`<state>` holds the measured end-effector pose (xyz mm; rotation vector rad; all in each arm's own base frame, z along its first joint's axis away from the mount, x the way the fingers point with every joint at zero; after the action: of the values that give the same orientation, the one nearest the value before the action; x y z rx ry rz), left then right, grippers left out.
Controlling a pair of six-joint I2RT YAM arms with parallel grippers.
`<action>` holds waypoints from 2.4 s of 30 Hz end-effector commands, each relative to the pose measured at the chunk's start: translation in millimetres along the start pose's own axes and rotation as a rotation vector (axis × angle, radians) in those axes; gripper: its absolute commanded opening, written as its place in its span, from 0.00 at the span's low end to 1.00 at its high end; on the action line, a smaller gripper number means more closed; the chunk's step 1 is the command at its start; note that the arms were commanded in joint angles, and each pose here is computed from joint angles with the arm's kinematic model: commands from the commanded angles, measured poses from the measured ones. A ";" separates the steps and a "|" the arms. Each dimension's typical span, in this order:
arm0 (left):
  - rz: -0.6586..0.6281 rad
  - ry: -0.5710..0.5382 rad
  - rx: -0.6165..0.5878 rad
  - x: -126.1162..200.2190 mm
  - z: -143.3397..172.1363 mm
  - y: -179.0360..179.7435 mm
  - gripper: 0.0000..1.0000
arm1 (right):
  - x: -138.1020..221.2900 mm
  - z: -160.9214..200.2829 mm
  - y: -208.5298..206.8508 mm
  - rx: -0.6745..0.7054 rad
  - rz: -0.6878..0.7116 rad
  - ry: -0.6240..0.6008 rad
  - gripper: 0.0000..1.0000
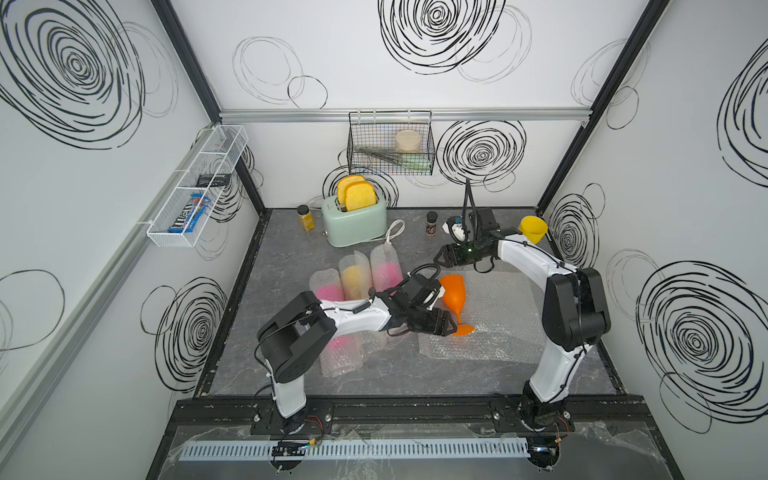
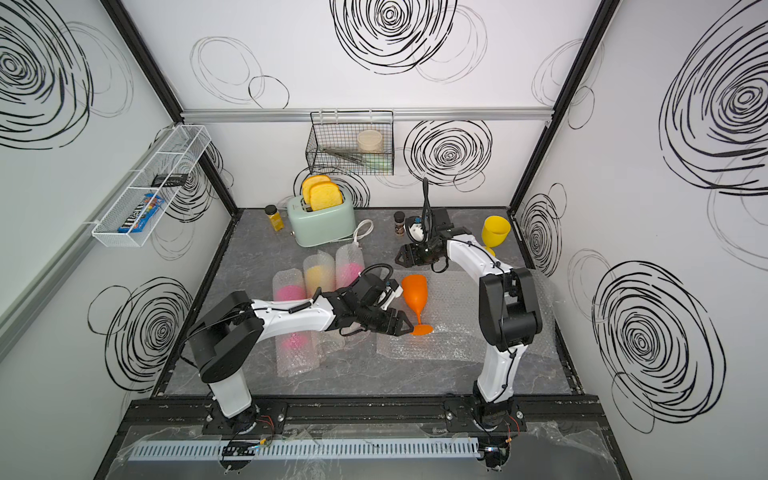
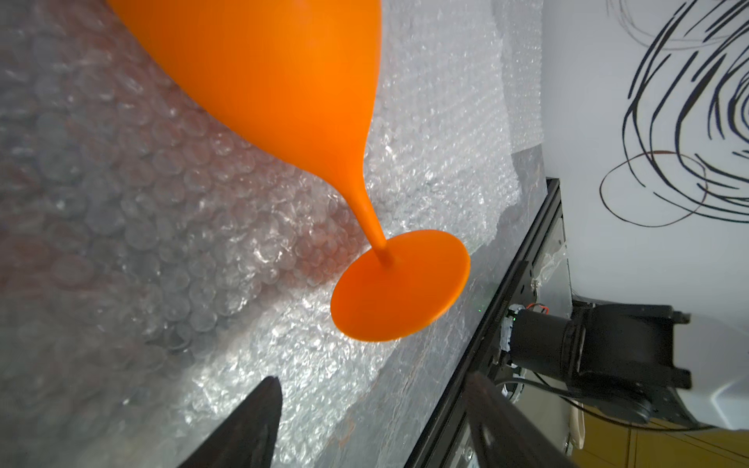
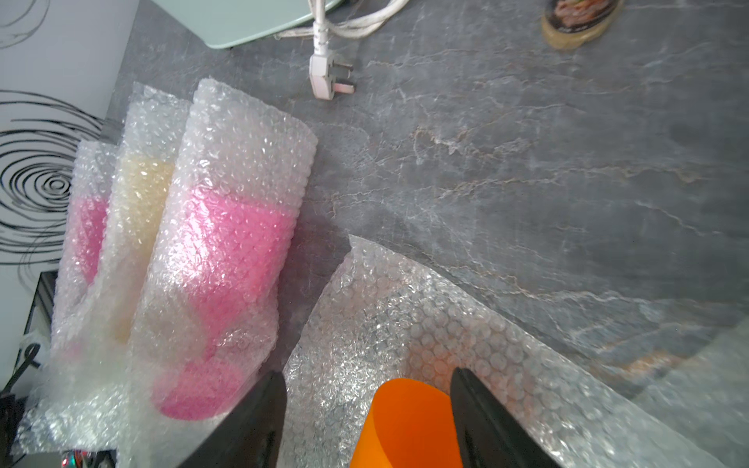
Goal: Unpack wine glasses from bubble wrap
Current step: Adjust the wine glass with the bubble wrap.
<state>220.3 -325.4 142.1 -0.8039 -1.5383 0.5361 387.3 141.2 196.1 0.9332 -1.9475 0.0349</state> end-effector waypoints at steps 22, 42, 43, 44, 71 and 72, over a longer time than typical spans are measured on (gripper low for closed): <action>0.273 0.106 0.076 -26.6 20.0 -28.3 0.74 | 2.0 38.9 4.8 -0.020 -0.090 0.105 0.66; 0.161 -0.125 0.123 -18.4 0.9 -25.6 0.74 | 14.6 60.2 13.4 -0.067 -0.085 0.110 0.65; 0.158 -0.143 0.121 -15.3 -1.1 -25.9 0.74 | 15.5 61.0 14.2 -0.070 -0.084 0.109 0.65; 0.156 -0.166 0.122 -10.9 -3.9 -26.0 0.74 | 16.6 62.4 15.3 -0.075 -0.086 0.110 0.65; 0.109 -0.373 0.070 45.7 -45.7 -20.2 0.75 | 46.0 132.8 33.6 -0.381 -0.090 0.026 0.61; 0.109 -0.371 0.070 45.4 -44.8 -19.9 0.75 | 46.6 136.5 33.4 -0.402 -0.100 0.018 0.60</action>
<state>254.2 -290.8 155.4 -0.5540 -1.7453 0.7667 261.7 75.6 162.0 0.6304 -1.8434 -0.2283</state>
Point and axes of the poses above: each gripper's point midway between its finger pads, its own x axis back along the fingers, its own y axis along the line the jaws close on, z = x × y, the point moved 10 cm from there along x, back along the fingers, and after that the axes turned 11 degrees about x, right-handed, at the moved point
